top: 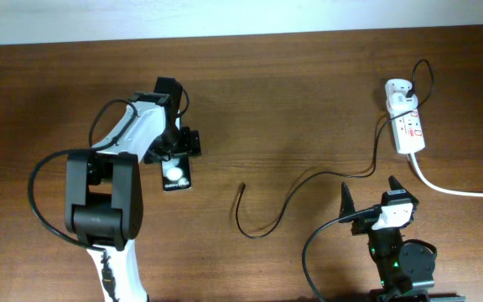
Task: Plug charger to phone and switch on socket
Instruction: 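Close the left gripper on the phone's sides, then lift the phone with the left gripper and raise it upright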
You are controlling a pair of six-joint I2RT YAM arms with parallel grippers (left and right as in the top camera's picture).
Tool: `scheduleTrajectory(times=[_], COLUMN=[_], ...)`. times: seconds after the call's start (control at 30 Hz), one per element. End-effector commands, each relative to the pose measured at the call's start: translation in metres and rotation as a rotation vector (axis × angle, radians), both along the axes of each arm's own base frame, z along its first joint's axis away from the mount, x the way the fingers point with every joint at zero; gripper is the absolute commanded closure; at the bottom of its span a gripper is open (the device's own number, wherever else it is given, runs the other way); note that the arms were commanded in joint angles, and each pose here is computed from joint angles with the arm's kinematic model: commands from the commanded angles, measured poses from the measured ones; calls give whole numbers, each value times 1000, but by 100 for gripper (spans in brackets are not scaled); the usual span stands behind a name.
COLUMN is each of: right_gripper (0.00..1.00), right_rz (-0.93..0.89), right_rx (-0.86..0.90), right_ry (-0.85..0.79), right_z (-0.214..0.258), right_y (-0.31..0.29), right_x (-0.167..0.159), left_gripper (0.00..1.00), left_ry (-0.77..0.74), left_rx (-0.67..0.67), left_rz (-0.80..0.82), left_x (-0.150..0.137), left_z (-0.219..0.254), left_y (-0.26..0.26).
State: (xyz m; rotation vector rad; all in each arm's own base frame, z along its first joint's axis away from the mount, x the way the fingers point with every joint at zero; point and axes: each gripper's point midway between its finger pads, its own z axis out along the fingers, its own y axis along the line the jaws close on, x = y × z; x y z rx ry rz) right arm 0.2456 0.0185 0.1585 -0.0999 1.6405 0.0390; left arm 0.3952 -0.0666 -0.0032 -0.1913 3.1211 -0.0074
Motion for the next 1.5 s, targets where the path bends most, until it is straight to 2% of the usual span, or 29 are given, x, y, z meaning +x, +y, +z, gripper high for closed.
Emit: scheduleTrajectory(times=[0.0, 0.1, 0.23, 0.4, 0.7, 0.8, 0.9, 0.97, 1.0, 1.27, 1.47], right_gripper=[1, 1, 1, 1, 1, 1, 2, 1, 1, 1, 1], right_rz=[22, 22, 22, 22, 22, 22, 22, 22, 22, 22, 22], right_rx=[-2, -2, -2, -2, -2, -3, -2, -2, -2, -2, -2], right_ry=[3, 3, 3, 3, 2, 3, 3, 3, 3, 2, 3], right_z=[-2, -2, -2, -2, -2, -2, -2, -2, -2, -2, -2], right_y=[4, 4, 4, 4, 4, 4, 4, 4, 4, 4, 4], right_x=[-1, -1, -1, -1, -1, -1, -1, -1, -1, -1, -1], left_gripper=[5, 6, 20, 22, 35, 54, 66, 83, 98, 100, 100], left_ry=[125, 139, 139, 139, 139, 139, 139, 139, 139, 134, 101], left_rx=[-26, -24, -24, -24, -24, -24, -24, -24, -24, -22, -27], left_rz=[5, 5, 5, 5, 5, 5, 5, 5, 5, 4, 3], left_x=[-28, -31, -31, -31, -31, -31, -31, -31, -31, -29, -8], left_z=[-34, -33, -33, -33, -33, -33, -33, -33, -33, -31, -1], left_y=[-2, -2, -1, -1, -2, -1, -1, -1, -1, -1, -5])
